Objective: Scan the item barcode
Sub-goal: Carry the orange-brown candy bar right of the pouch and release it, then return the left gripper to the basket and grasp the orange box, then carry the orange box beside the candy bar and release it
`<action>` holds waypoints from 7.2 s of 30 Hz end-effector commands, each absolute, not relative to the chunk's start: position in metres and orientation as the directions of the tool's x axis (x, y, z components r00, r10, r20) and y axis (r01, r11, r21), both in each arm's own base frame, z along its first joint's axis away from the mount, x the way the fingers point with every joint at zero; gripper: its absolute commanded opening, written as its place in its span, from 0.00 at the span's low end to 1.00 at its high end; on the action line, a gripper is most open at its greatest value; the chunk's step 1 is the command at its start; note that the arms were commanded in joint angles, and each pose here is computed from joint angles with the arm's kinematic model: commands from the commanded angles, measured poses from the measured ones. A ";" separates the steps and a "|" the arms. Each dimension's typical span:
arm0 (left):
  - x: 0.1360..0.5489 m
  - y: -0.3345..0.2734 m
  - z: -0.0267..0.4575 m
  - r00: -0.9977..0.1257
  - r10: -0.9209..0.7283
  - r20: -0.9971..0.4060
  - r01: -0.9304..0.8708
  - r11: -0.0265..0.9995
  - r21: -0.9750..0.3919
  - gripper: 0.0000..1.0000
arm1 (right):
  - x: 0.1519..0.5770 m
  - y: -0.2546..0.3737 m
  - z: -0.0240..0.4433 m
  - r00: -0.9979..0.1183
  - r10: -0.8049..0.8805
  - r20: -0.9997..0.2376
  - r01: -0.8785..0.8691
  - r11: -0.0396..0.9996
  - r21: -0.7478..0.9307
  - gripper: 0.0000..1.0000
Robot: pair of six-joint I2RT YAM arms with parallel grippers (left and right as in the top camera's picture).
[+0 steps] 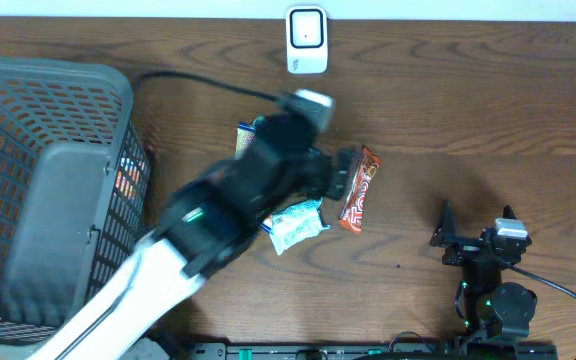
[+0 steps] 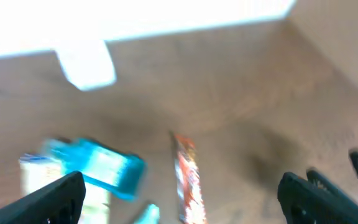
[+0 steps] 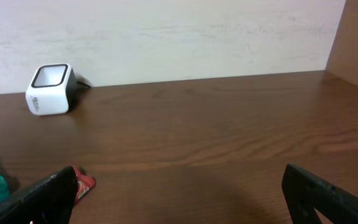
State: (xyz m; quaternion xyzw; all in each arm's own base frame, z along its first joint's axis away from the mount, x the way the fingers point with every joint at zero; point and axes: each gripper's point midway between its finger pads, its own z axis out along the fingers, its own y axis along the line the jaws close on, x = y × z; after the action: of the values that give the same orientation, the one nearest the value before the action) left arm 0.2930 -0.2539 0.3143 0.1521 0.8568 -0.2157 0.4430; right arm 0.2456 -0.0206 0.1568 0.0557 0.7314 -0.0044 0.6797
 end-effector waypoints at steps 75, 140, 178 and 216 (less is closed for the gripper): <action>0.306 0.119 0.026 -0.366 -0.926 -0.090 -0.885 0.376 -0.276 0.81 | 0.245 -0.021 0.156 -0.068 0.088 -0.994 0.091 0.993 0.082 0.99; 0.336 -0.243 0.145 -0.741 -0.353 -0.571 0.033 0.831 -0.555 0.07 | 0.245 -0.021 0.156 -0.068 0.088 -0.994 0.091 0.993 0.082 0.99; 0.326 -0.291 0.008 -0.855 -0.335 -0.396 -0.092 0.849 -0.520 0.08 | 0.245 -0.021 0.156 -0.068 0.088 -0.994 0.091 0.993 0.082 0.99; 0.393 -0.149 0.405 -0.002 -0.001 -1.000 0.013 1.000 -0.001 1.00 | 0.245 -0.021 0.156 -0.068 0.088 -0.994 0.091 0.993 0.082 0.99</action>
State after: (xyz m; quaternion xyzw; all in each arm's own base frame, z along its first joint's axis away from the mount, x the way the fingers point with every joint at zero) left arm 0.3884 -0.1993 0.3622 0.0030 0.7365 -0.1253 0.6647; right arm 0.2456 -0.0206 0.1568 0.0557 0.7314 -0.0044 0.6797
